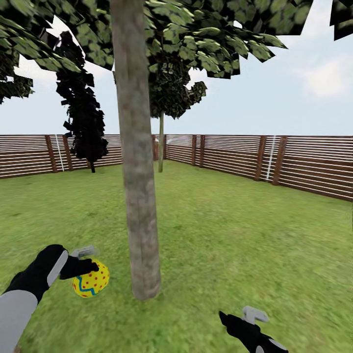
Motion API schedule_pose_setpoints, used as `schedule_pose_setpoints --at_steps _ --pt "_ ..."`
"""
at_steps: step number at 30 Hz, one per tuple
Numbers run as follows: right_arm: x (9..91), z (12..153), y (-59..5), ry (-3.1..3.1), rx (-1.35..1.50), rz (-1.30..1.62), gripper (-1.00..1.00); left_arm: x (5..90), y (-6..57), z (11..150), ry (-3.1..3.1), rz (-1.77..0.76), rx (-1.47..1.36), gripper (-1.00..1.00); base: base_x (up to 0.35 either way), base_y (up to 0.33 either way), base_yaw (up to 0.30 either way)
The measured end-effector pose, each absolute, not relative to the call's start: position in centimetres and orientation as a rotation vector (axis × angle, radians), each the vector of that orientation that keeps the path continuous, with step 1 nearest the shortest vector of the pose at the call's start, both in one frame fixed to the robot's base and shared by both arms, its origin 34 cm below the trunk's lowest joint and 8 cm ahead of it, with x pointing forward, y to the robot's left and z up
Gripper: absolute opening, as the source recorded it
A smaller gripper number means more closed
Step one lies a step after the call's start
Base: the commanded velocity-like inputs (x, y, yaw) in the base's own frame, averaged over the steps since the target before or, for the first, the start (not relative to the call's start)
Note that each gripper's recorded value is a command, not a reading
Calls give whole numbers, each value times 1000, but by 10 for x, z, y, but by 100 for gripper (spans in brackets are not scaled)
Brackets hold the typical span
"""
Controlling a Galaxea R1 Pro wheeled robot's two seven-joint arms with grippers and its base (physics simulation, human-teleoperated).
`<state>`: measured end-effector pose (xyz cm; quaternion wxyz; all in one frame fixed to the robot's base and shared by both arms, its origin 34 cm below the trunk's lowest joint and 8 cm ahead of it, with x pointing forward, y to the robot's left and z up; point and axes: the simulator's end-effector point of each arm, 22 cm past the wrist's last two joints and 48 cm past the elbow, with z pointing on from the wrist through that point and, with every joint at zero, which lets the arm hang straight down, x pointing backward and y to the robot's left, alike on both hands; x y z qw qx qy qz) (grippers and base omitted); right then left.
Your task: Take the three Easter eggs out of the wicker basket on the lawn in the garden, then place them on the lawn next to a single tree (choose any tree) so that all three eggs are next to the same tree and none are left in the basket.
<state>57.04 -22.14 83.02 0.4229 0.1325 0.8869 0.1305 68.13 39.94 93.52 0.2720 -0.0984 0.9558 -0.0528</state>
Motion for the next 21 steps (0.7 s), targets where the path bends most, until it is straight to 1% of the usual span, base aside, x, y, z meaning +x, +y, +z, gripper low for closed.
schedule_pose_setpoints --at_steps 7,9,14,18,21 --pt "569 828 -220 2226 331 332 100 678 375 911 2652 -119 -189 -100 2 -285 0" --pt "568 826 -220 2232 333 330 100 678 374 909 2656 -119 -187 -100 62 -173 0" --pt "566 820 -220 2245 336 328 100 678 371 905 2663 -123 -185 -100 166 -129 0" --pt "565 817 -220 2252 338 327 100 678 371 902 2669 -124 -185 -100 177 -252 0" --pt "564 814 -220 2257 339 326 100 678 371 899 2674 -122 -185 -100 78 -300 -18"
